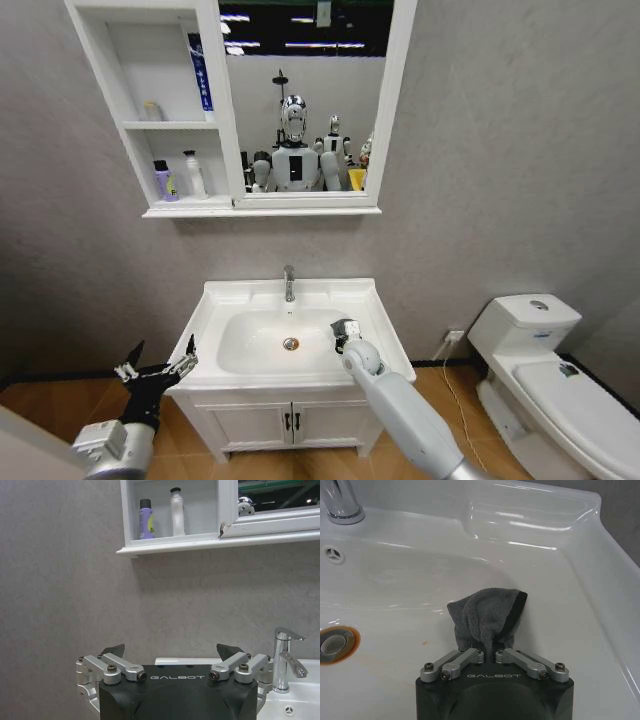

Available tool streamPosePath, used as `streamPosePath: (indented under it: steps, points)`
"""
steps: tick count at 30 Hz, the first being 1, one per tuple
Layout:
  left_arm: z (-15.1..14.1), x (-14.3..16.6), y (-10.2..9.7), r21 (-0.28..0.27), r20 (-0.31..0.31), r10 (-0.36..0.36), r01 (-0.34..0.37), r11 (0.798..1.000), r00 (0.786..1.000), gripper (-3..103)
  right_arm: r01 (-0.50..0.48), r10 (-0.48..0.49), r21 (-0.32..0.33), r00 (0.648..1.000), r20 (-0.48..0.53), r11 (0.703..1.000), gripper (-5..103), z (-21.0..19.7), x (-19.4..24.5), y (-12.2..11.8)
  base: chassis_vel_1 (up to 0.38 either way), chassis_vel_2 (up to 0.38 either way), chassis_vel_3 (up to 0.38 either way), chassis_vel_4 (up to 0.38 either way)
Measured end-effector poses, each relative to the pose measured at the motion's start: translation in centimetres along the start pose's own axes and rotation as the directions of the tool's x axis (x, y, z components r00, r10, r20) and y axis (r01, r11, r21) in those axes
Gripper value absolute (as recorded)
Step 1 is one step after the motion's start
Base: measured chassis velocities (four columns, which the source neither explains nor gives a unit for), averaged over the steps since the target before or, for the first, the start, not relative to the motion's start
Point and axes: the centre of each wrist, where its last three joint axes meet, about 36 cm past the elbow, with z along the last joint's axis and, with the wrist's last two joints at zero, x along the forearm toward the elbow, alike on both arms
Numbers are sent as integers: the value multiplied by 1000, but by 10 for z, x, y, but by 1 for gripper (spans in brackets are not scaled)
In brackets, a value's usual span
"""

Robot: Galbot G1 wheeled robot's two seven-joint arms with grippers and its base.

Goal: Move facial cleanser and shampoo from washbasin to cabinet, then wipe washbasin with towel.

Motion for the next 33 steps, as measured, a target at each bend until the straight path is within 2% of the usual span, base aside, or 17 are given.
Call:
streamPosePath:
  steps: [4, 16, 33]
  points:
    - [0, 0, 0, 0, 0, 0, 0, 1000, 1000, 100, 6, -6, 5, 1000, -15, 1000, 5, 6, -4, 10, 0, 0, 0, 0]
    - [0, 0, 0, 0, 0, 0, 0, 1000, 1000, 100, 58, -58, -14, 998, -5, 998, 5, 13, -17, 18, 0, 0, 0, 0]
    - [0, 0, 0, 0, 0, 0, 0, 1000, 1000, 100, 128, -129, -41, 992, -10, 991, 5, -3, -35, 55, 0, 0, 0, 0]
